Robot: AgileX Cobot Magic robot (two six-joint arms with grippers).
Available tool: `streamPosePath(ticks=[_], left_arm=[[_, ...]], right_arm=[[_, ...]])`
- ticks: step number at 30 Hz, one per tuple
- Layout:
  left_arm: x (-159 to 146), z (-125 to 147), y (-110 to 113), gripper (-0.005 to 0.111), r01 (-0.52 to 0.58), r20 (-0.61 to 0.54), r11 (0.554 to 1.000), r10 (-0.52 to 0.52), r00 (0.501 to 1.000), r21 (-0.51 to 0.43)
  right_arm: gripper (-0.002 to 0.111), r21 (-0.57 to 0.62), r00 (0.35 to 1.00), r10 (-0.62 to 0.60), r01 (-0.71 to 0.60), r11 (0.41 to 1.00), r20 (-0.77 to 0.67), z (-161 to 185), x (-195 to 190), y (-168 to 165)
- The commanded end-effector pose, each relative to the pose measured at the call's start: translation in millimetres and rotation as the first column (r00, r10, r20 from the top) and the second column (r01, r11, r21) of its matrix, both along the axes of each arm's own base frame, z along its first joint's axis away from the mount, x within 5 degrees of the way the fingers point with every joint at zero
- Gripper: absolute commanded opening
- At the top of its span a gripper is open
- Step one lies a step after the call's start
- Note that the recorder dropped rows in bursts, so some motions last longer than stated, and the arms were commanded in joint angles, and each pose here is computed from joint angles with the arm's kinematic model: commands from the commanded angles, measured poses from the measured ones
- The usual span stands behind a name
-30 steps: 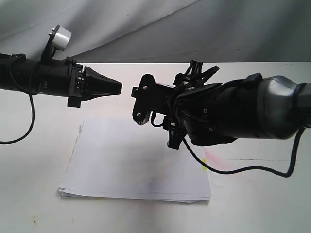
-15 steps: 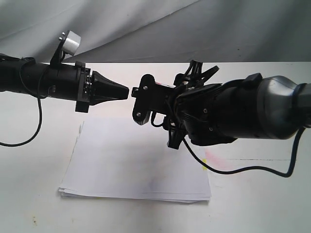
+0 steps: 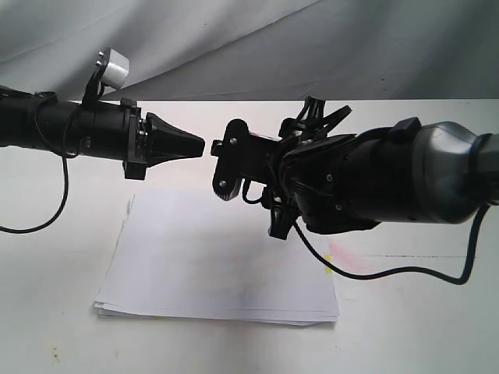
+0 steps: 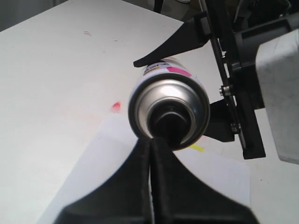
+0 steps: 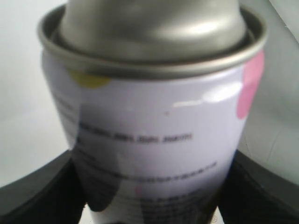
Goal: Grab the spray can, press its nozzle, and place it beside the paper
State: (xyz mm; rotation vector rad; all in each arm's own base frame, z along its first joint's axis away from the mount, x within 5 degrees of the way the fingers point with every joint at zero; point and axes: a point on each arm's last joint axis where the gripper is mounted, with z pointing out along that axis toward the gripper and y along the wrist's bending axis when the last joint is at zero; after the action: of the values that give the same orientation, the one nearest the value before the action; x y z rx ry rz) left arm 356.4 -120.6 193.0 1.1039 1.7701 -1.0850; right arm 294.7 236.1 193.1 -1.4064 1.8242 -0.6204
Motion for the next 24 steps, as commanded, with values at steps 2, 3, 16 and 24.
streamPosePath(ticks=[2,3,16,24], left_arm=[[7.2,13.8,-3.3,0.0,0.018,0.026,1.0,-0.017,1.0,-0.025],[8.4,15.6,-3.2,0.0,0.024,0.03,1.0,-0.023,0.999,-0.016],[6.3,15.0,-3.3,0.0,0.049,0.019,0.999,-0.049,0.999,-0.005],[5.1,15.8,-3.7,0.0,0.062,0.016,0.998,-0.062,0.998,-0.014]], right_arm=[[0.0,-0.012,1.0,0.005,-0.005,1.0,0.03,6.9,0.3,0.1],[0.0,-0.012,1.0,0.005,-0.005,1.0,0.03,6.9,0.3,0.1],[0.0,-0.014,1.0,0.007,-0.006,1.0,0.03,6.9,0.3,0.1],[0.0,-0.014,1.0,0.007,-0.006,1.0,0.03,6.9,0.3,0.1]])
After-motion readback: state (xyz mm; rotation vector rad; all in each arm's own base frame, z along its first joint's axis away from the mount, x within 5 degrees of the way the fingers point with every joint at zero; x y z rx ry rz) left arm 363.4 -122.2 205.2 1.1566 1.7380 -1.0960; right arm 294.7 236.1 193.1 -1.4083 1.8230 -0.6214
